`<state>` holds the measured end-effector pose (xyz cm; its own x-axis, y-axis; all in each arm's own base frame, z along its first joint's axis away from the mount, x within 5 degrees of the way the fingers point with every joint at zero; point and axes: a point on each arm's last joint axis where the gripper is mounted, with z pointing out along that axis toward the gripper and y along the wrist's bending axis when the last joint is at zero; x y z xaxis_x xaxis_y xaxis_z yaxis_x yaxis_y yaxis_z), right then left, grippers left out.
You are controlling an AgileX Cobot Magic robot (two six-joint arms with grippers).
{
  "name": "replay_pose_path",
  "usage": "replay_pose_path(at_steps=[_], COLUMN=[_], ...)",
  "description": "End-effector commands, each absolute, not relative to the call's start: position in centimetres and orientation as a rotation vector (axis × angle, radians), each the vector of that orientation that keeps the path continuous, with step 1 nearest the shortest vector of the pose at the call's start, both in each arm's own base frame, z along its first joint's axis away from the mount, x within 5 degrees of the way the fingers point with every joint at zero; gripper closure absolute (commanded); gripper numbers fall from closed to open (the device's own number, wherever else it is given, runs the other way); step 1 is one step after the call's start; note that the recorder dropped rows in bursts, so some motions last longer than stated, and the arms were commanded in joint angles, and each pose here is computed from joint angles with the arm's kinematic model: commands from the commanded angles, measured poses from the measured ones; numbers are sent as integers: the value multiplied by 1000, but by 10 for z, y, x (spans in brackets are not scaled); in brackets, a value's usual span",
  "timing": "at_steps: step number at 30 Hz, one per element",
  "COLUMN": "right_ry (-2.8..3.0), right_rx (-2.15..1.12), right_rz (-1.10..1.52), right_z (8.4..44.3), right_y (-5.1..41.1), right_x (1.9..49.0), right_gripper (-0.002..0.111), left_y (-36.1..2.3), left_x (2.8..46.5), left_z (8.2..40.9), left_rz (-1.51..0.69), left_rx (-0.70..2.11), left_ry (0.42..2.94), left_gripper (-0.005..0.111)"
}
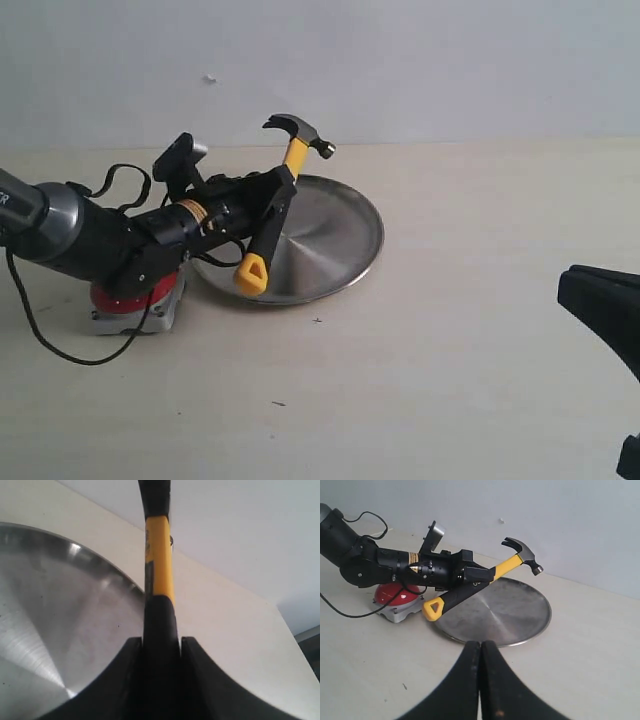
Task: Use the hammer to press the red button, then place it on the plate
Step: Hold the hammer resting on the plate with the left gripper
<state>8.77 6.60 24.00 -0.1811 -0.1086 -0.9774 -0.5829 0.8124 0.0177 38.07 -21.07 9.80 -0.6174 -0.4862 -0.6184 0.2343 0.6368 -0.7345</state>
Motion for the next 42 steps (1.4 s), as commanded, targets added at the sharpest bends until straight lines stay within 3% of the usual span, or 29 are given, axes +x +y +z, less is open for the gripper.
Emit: replay_pose_path(at_steps=[1, 42], right_ry=[1721, 1719], right_rx=[-541, -545], right_rz=[459, 456], right_z=[240, 240], right_y=[65, 65], right_x=[87, 87], right_gripper=[108, 108], left_y=[-216, -219], left_x=[383, 386], left_z=[104, 100], left_rz=[-1109, -985], left_rx=[-180, -24], left_ry=[1903, 1956], left_gripper=[107, 107])
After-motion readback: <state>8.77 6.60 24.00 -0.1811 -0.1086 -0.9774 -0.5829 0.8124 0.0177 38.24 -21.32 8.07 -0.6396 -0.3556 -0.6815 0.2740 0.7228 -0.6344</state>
